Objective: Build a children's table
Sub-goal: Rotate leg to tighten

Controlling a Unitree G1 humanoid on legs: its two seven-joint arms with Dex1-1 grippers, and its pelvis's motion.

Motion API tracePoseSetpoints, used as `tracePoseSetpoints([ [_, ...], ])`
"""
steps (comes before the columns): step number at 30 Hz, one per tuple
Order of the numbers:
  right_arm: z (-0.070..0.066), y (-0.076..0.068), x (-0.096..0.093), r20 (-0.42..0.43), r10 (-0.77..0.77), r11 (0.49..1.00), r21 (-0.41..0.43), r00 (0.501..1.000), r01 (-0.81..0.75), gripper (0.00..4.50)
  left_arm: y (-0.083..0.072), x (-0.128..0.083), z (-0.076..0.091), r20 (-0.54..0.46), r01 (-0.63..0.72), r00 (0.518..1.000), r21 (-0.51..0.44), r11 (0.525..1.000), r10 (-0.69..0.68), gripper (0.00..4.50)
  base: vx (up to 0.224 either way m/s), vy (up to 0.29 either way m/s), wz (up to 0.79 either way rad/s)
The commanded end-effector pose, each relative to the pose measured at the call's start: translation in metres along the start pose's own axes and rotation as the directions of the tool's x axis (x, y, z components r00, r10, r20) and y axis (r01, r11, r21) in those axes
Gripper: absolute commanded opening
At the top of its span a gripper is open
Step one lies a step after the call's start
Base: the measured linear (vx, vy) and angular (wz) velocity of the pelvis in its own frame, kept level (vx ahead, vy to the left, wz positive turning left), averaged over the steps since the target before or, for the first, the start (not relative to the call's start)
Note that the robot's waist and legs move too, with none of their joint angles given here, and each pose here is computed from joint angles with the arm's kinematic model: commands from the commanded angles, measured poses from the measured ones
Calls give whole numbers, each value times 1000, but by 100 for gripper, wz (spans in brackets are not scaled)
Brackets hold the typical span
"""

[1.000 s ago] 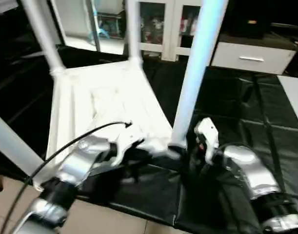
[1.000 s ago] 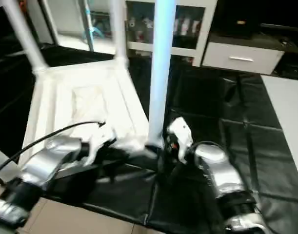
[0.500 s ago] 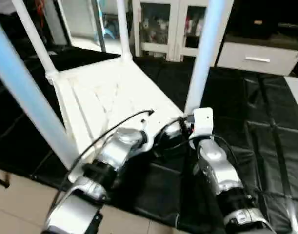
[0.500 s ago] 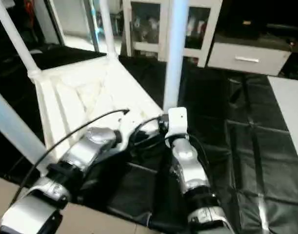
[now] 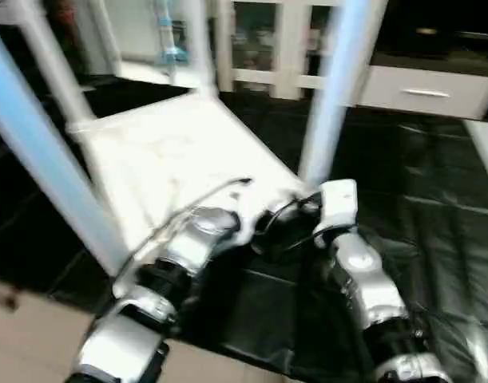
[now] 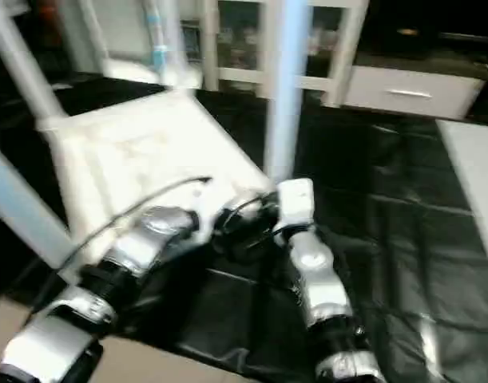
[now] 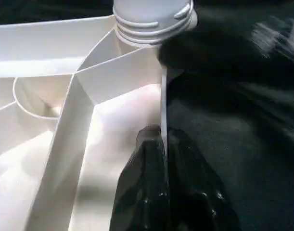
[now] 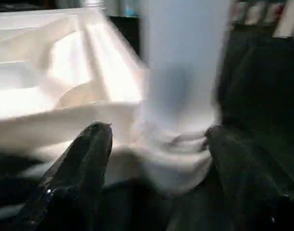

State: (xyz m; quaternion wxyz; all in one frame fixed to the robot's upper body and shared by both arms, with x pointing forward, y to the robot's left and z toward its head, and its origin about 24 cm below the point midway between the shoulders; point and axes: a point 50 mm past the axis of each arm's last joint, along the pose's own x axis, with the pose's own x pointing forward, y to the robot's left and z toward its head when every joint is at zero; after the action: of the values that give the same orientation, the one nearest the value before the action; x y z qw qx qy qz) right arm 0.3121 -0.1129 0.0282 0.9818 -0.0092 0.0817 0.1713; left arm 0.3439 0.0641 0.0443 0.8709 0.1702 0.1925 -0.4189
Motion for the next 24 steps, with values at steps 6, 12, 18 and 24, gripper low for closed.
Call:
tracePoseSetpoints([
  [6, 15, -27, -43, -197, 551, 791, -186, 811, -582, 413, -20, -37, -36, -74, 384, 923, 124, 915, -377, 0, 0, 0, 0],
  [12, 21, -48, -56, -304, 615, 707, -196, 728, -679, 413, -28, -57, -45, -131, 539, 840, 105, 836, -526, 0, 0, 0, 0],
  [18, 24, -47, -58, -330, 652, 666, -180, 682, -724, 413, -31, -65, -46, -152, 591, 804, 97, 801, -575, 0, 0, 0, 0],
  [24, 24, -42, -58, -333, 701, 623, -144, 631, -769, 413, -31, -68, -43, -149, 592, 804, 98, 800, -576, 0, 0, 0, 0],
])
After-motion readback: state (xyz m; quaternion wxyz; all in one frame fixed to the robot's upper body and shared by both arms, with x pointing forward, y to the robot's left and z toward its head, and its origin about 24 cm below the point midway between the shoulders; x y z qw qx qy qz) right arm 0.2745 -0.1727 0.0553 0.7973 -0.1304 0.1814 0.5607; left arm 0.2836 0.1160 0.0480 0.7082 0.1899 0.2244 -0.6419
